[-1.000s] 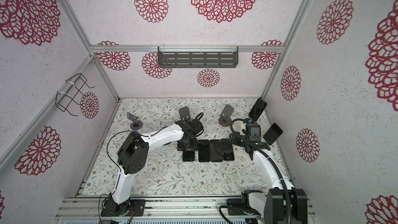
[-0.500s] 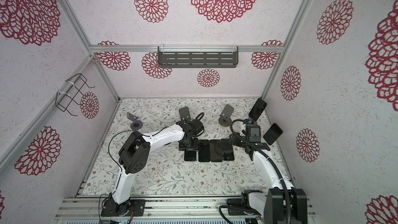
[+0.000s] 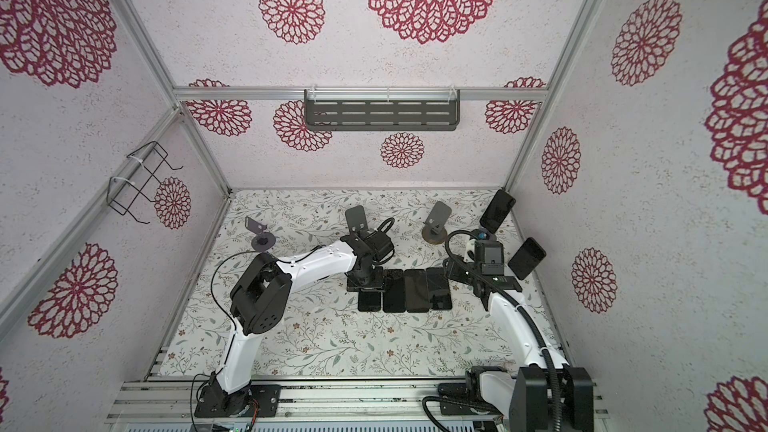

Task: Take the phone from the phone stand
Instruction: 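Lower the dark phone flat beside the row and open the left gripper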

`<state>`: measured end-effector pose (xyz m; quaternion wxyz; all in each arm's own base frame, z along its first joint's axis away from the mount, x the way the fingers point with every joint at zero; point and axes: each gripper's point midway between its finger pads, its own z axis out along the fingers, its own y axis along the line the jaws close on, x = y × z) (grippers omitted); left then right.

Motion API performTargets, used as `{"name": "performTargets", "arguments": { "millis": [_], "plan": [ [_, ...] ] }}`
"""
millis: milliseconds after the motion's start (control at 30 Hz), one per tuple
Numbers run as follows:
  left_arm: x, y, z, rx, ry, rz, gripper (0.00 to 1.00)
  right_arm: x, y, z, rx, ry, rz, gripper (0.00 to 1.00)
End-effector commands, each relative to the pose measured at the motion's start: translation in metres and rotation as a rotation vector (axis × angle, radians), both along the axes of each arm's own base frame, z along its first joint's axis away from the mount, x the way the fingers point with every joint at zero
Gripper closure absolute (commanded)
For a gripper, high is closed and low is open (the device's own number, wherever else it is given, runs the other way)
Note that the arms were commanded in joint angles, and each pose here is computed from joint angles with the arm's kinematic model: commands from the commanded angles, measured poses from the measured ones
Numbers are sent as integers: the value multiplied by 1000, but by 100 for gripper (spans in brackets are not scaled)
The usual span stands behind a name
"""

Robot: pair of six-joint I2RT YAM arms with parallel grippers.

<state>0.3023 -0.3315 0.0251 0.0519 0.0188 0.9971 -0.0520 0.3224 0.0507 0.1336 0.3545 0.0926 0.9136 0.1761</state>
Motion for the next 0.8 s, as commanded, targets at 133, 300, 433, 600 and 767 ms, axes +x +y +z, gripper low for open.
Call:
{"name": "performTargets", "arguments": {
  "millis": [133,300,433,600,767],
  "plan": [
    [0,0,-8,-6,14,18,36,0,-4,5,-22,-28,-4,46],
    [-2,-1,-11,-14,30,19,29,0,-5,5,-26,-30,-6,46],
    [-4,-3,-13,-26,42,19,25,0,-6,5,-32,-29,-7,46],
    [-5,-2,-14,-26,49,21,20,-1,-6,3,-32,-24,-6,46],
    [-5,-2,-13,-28,49,23,16,-1,-5,4,-34,-26,-2,46]
  ]
}}
